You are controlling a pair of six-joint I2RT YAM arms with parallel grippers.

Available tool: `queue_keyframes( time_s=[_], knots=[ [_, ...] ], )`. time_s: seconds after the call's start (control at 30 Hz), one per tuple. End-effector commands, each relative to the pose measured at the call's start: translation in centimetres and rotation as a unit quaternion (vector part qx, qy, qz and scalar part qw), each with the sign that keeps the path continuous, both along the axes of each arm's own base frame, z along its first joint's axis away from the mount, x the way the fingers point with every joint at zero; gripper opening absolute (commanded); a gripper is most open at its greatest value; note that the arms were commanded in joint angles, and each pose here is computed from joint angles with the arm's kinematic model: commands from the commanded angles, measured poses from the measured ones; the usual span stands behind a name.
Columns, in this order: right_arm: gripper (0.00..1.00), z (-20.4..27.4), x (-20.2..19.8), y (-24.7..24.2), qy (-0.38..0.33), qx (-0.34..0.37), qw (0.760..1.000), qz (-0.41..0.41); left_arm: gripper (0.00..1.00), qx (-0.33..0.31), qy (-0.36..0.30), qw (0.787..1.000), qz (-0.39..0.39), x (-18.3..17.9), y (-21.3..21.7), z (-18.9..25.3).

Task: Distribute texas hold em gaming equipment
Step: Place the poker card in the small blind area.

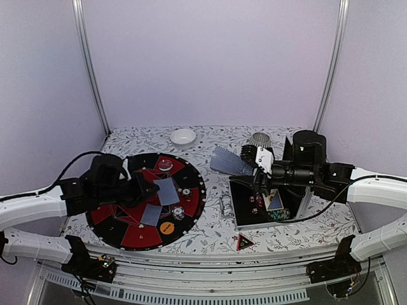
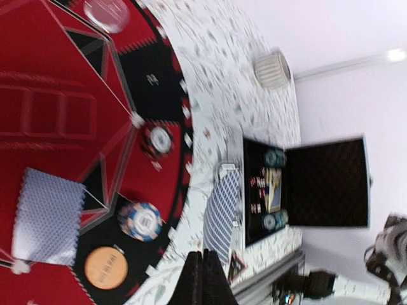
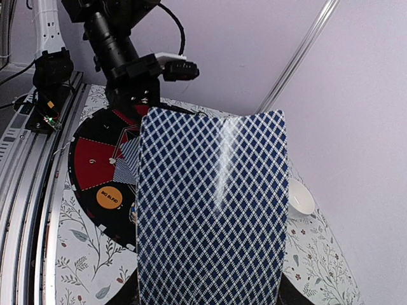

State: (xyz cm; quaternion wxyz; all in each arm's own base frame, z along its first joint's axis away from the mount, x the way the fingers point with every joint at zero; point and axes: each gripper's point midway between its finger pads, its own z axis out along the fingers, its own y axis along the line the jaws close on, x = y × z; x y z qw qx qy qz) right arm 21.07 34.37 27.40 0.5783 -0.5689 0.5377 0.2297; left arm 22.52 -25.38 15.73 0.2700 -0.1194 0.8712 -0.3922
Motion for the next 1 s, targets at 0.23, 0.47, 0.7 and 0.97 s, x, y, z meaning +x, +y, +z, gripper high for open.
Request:
queue_keyframes(
  time_s=[0.23, 0.47, 0.7, 0.97],
  knots=[
    [0.43, 0.0, 0.3, 0.1, 0.0, -0.007, 1.0, -0.003, 0.0, 0.058, 0.062, 0.944, 0.32, 1.9, 21.8, -4.6],
    [0.43, -0.1, 0.1, 0.1, 0.002, -0.008, 1.0, 0.002, 0.0, 0.038, 0.125, 0.906, 0.402, 1.6, 28.1, -8.7],
    [0.43, -0.6, 0.2, 0.3, 0.004, -0.014, 1.0, 0.002, 0.0, 0.016, 0.144, 0.893, 0.425, 2.0, 29.4, -11.1],
    [0.43, -0.5, 0.4, 0.3, 0.0, -0.015, 1.0, 0.002, 0.0, 0.001, 0.138, 0.87, 0.473, 1.0, 30.8, -11.7]
  ],
)
